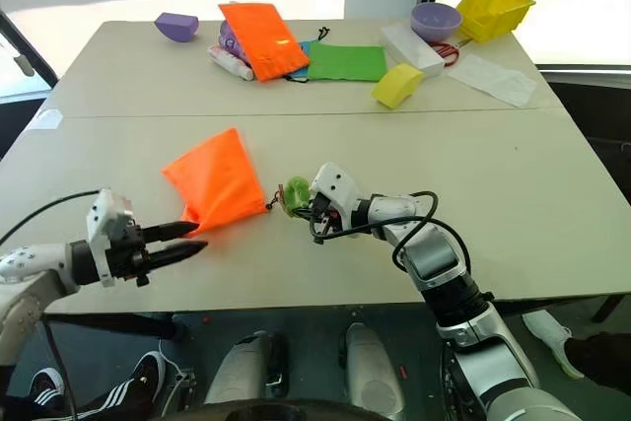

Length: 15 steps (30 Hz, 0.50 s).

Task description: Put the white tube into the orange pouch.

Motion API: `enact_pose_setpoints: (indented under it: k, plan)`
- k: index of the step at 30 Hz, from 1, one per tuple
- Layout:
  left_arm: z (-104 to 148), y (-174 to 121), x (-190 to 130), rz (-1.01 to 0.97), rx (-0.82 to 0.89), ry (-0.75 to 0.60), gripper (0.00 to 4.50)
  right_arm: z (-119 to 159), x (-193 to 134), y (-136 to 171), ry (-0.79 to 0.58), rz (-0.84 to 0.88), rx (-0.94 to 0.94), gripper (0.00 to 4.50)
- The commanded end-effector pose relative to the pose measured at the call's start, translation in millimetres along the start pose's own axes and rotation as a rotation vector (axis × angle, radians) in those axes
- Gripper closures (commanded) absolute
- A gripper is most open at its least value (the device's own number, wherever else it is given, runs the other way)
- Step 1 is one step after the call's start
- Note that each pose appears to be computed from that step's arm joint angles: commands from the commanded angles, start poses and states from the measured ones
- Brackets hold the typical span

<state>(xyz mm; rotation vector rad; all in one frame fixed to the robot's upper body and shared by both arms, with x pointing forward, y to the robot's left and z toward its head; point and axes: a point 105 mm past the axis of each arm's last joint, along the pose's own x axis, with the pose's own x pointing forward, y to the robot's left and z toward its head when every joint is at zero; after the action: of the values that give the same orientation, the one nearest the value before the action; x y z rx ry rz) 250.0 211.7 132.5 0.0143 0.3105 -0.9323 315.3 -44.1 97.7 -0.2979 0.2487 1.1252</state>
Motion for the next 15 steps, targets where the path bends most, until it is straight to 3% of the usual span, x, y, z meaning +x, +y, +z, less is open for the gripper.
enact_pose_setpoints:
  k: [1, 6, 12, 15]
  plan:
    - [34.0, -8.3, 1.7, -0.066, -0.024, -0.073, 2.15, 14.5, -6.3, -6.5, -0.040, -0.027, -0.073, 4.50]
    - [55.7, -11.5, 25.3, -0.140, -0.021, -0.123, 2.15, 14.9, -8.7, -9.4, -0.044, -0.047, -0.076, 4.50]
    - [50.9, 23.9, 62.9, -0.018, 0.122, -0.055, 2.15, 17.0, -6.5, -12.6, -0.050, -0.084, -0.101, 4.50]
    - [48.4, 7.0, 91.5, -0.116, 0.207, -0.029, 2.15, 17.0, -6.1, -14.5, -0.053, -0.098, -0.096, 4.50]
